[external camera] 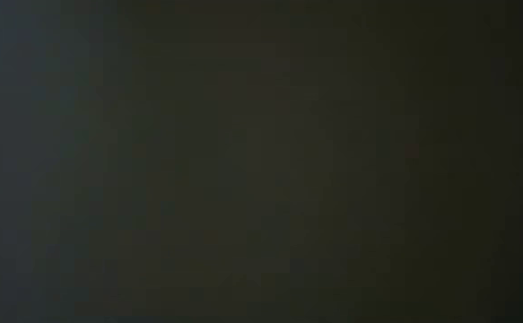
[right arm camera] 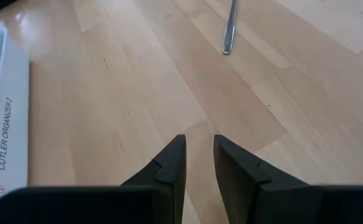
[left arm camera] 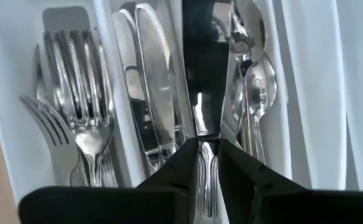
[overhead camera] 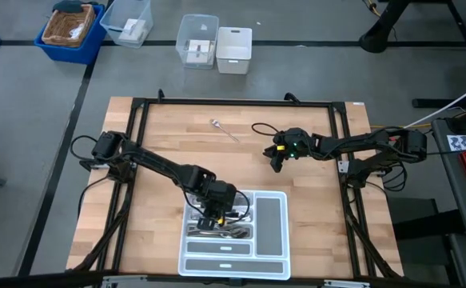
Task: Sort silverware
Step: Put the silver knife into the middle section of the white silverware tray, then put the silver fork into the top section of the white silverware tray
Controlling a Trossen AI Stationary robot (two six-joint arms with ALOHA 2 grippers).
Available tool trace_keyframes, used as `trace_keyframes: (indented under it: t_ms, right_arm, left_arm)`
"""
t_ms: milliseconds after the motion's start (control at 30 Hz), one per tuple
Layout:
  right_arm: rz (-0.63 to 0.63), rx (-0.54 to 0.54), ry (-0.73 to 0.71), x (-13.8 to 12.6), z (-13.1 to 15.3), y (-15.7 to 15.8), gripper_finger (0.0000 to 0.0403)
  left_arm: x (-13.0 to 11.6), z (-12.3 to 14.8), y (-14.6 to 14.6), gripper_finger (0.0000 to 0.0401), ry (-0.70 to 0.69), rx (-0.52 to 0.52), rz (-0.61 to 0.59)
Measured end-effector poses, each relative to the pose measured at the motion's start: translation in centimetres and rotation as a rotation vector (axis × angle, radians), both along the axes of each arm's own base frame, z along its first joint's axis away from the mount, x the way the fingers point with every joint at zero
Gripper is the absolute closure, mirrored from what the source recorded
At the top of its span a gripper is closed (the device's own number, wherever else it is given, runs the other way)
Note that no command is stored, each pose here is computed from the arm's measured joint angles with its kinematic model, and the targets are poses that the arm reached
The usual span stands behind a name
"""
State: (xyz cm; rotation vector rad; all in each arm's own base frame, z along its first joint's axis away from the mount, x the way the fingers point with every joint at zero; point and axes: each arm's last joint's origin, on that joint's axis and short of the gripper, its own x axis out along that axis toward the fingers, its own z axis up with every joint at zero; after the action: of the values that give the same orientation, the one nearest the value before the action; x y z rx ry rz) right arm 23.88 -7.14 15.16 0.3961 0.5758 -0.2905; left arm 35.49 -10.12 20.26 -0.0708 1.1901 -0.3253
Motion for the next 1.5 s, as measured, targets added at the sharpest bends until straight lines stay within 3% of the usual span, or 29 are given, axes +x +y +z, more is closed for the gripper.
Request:
trace_keyframes:
  t_ms: [333,1033,1400,1500]
  right_arm:
    - [0.0,0.0,0.0,0.0,0.0,0.0,0.032]
    - [0.001,-0.001,0.001,0.0,0.0,0.0,0.032]
    - [0.001,-0.001,0.001,0.0,-0.01,0.0,0.032]
    - [-0.004,0.006,0.0,0.0,-0.01,0.0,0.032]
  left_arm:
    - [0.03,0.0,0.09,0.0354,-0.004,0.009,-0.001]
    - [0.1,-0.04,0.21,0.0353,0.005,0.042,0.164]
    - [-0.14,-0.03,-0.64,0.0264,0.004,0.042,0.138]
    - [-0.06,0.03,-0.42,0.0259,0.017,0.013,0.206]
